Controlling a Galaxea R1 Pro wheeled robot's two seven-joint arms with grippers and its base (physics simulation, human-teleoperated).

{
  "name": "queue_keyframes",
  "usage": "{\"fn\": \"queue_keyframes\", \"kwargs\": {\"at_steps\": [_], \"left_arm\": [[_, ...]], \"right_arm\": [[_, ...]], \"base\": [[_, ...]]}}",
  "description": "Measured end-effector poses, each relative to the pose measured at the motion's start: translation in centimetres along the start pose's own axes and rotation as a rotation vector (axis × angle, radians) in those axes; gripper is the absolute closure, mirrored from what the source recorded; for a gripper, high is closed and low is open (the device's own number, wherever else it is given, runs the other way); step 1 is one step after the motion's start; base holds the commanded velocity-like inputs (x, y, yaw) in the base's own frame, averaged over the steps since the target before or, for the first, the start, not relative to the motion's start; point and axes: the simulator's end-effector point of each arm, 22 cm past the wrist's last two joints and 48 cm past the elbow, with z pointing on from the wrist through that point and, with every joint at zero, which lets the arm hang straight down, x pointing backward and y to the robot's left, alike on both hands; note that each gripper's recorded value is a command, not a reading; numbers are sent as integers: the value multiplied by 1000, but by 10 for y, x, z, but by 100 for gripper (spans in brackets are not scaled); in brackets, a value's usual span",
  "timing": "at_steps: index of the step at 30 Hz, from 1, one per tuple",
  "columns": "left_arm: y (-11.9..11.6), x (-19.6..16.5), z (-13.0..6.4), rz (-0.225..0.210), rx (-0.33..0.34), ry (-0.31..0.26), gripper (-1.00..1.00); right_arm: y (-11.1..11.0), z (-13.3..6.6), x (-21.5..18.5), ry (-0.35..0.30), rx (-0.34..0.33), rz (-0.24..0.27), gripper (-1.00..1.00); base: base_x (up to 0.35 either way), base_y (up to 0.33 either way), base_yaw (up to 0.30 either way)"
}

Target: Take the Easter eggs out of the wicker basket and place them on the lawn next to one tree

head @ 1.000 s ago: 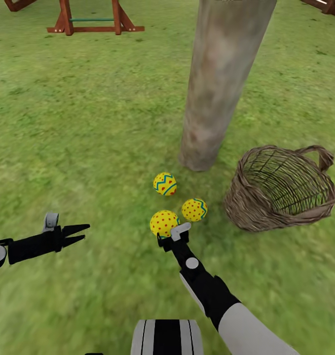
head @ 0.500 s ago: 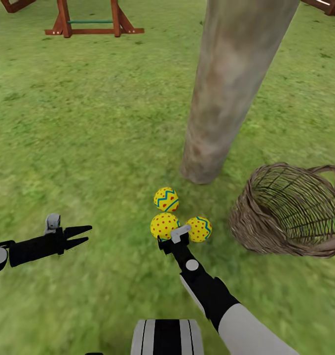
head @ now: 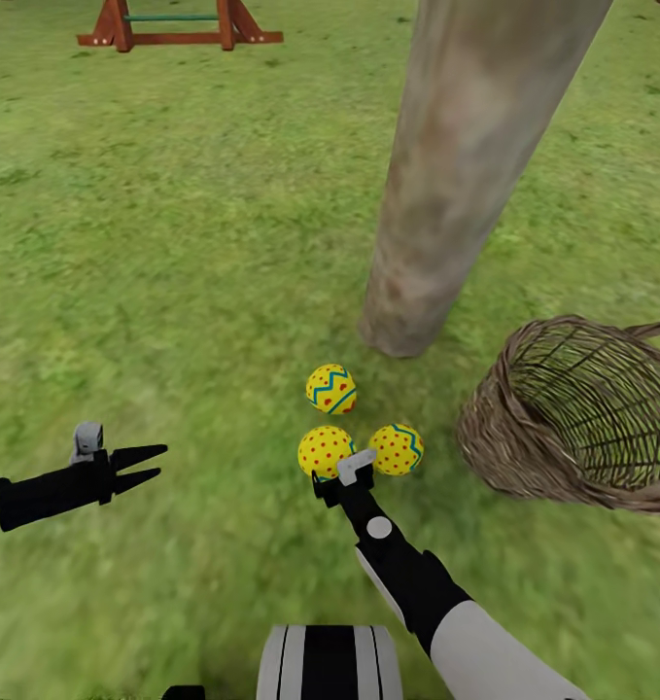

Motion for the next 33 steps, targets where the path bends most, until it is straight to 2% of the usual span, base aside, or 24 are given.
{"fn": "queue_keyframes", "kwargs": {"at_steps": [13, 21, 22, 31, 33], "left_arm": [[27, 8, 11, -40, -25, 25, -100], [27, 8, 11, -40, -27, 24, -100], [27, 8, 11, -39, -27, 24, -100], [15, 4, 5, -21, -16, 12, -100], [21, 13, 0, -26, -35, 28, -100]], "right_arm": [[5, 9, 30, 35, -10, 18, 100], [4, 9, 29, 33, -10, 16, 100], [4, 9, 29, 33, -9, 16, -100], [1, 5, 10, -3, -1, 10, -100], [0, 4, 4, -14, 1, 8, -100]], "base": [[0, 0, 0], [0, 0, 0], [0, 0, 0], [0, 0, 0], [0, 0, 0]]}}
